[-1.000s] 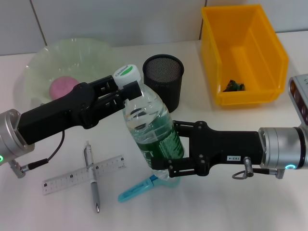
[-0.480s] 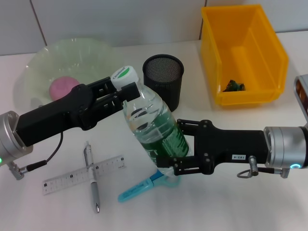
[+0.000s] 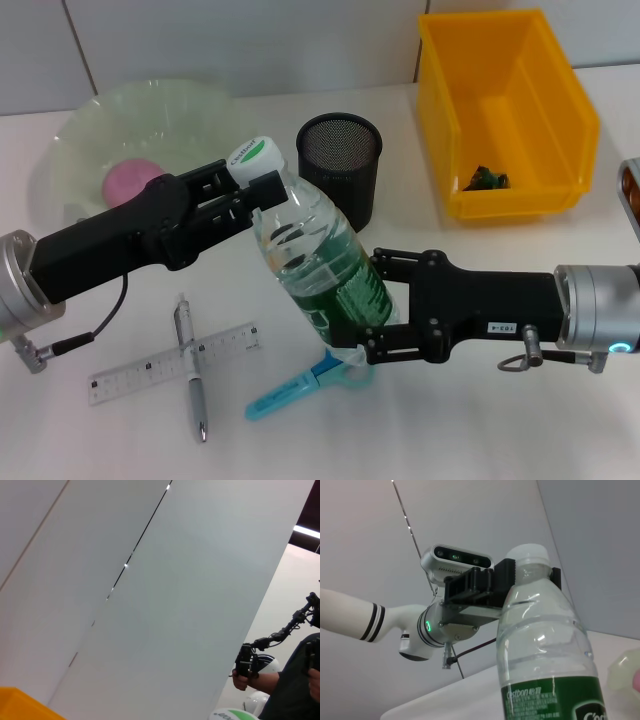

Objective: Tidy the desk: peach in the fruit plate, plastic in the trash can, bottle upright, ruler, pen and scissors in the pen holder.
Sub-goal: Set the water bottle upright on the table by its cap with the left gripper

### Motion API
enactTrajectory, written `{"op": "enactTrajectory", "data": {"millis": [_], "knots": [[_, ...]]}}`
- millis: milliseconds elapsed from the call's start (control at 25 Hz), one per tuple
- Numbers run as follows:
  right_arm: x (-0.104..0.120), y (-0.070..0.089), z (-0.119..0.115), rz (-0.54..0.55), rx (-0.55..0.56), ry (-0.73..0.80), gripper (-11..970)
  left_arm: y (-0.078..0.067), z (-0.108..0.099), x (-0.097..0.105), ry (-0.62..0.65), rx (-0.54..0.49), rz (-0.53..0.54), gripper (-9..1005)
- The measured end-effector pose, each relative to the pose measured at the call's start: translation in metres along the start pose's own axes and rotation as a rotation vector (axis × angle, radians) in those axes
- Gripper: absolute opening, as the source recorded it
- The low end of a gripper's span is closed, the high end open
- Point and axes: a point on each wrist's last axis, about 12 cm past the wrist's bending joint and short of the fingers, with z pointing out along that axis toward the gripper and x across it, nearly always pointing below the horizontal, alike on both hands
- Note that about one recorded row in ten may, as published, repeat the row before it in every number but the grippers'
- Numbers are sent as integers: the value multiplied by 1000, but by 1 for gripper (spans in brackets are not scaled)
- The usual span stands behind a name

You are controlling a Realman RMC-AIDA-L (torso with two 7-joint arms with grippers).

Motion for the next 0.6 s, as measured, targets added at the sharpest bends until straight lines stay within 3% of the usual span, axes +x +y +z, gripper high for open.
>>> {"op": "enactTrajectory", "data": {"millis": [600], "knots": [[-1, 0, -7, 1, 5, -11, 815, 0, -1, -1, -4, -3, 1, 440]]}}
